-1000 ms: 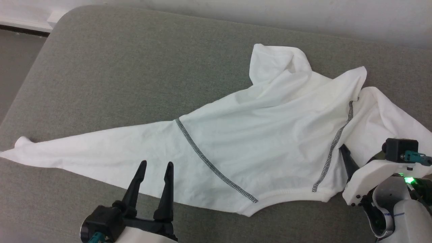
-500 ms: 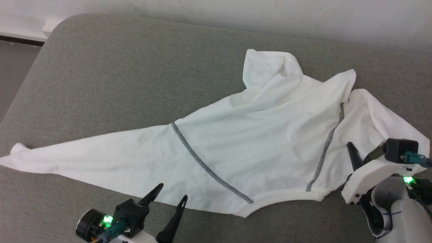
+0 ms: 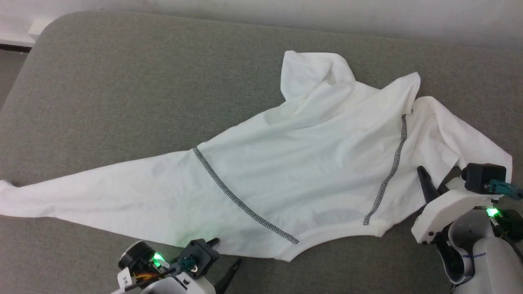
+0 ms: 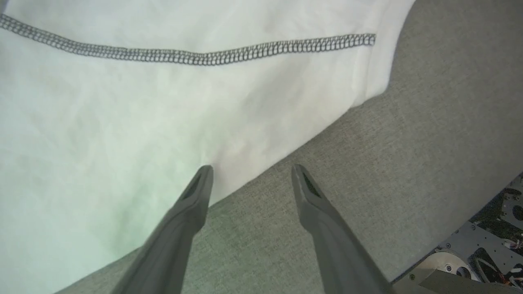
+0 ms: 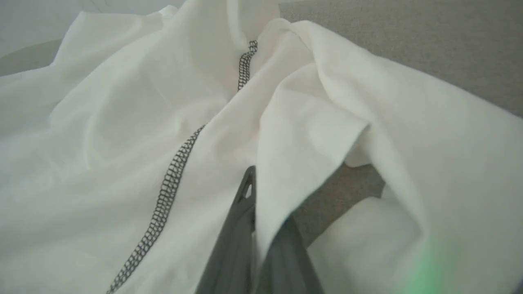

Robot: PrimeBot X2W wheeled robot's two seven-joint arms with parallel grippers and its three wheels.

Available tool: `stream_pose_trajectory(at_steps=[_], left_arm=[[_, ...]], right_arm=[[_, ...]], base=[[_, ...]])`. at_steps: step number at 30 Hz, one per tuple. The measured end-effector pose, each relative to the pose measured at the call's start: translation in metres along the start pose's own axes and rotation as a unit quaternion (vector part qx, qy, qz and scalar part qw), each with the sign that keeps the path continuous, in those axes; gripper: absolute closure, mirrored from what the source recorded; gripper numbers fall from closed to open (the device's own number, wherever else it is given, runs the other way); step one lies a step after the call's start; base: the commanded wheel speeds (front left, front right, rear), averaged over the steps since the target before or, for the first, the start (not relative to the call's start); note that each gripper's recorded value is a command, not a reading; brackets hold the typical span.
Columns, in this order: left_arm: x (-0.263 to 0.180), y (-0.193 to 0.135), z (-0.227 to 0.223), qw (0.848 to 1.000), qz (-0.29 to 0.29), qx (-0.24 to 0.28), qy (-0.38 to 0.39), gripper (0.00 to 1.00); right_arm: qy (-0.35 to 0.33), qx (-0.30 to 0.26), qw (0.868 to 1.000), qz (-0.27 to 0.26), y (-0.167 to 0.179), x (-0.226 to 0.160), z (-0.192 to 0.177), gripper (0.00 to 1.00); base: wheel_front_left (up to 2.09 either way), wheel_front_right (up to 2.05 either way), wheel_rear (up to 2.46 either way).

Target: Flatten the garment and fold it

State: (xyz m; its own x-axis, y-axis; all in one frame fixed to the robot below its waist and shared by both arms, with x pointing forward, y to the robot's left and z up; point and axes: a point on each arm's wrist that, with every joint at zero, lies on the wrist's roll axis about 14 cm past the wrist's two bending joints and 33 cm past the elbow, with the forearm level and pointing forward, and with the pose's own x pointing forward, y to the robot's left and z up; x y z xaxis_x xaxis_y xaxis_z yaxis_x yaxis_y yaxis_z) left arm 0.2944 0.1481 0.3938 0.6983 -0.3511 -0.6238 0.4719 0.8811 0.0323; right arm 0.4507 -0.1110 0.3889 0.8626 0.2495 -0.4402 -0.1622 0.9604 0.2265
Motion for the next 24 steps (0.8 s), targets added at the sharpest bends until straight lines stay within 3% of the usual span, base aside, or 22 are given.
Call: stream_pose_trajectory(at_steps=[10, 11, 12, 20, 24], left_arm=[[0.026, 0.011, -0.004, 0.999, -0.001, 0.034, 0.008, 0.00], [0.029, 0.011, -0.003, 0.999, -0.001, 0.034, 0.005, 0.36], [0.031, 0.011, -0.001, 1.000, -0.002, 0.030, 0.000, 1.00], [0.035, 0.022, 0.018, 0.998, 0.025, -0.012, -0.061, 1.00], [0.021, 0.044, 0.047, 0.985, 0.076, -0.059, -0.140, 1.00]], right_arm=[[-0.002, 0.002, 1.000, -0.008, -0.007, -0.002, 0.003, 1.00], [-0.004, 0.002, 1.000, -0.008, -0.007, -0.002, 0.004, 1.00], [-0.005, 0.002, 1.000, -0.009, -0.008, -0.003, 0.005, 1.00], [-0.027, 0.011, 1.000, -0.004, -0.005, -0.009, 0.018, 1.00], [-0.060, 0.020, 0.998, 0.007, 0.003, -0.017, 0.032, 1.00]], base=[[0.00, 0.00, 0.00], [0.00, 0.00, 0.00], [0.00, 0.00, 0.00], [0.00, 0.00, 0.00], [0.00, 0.00, 0.00]])
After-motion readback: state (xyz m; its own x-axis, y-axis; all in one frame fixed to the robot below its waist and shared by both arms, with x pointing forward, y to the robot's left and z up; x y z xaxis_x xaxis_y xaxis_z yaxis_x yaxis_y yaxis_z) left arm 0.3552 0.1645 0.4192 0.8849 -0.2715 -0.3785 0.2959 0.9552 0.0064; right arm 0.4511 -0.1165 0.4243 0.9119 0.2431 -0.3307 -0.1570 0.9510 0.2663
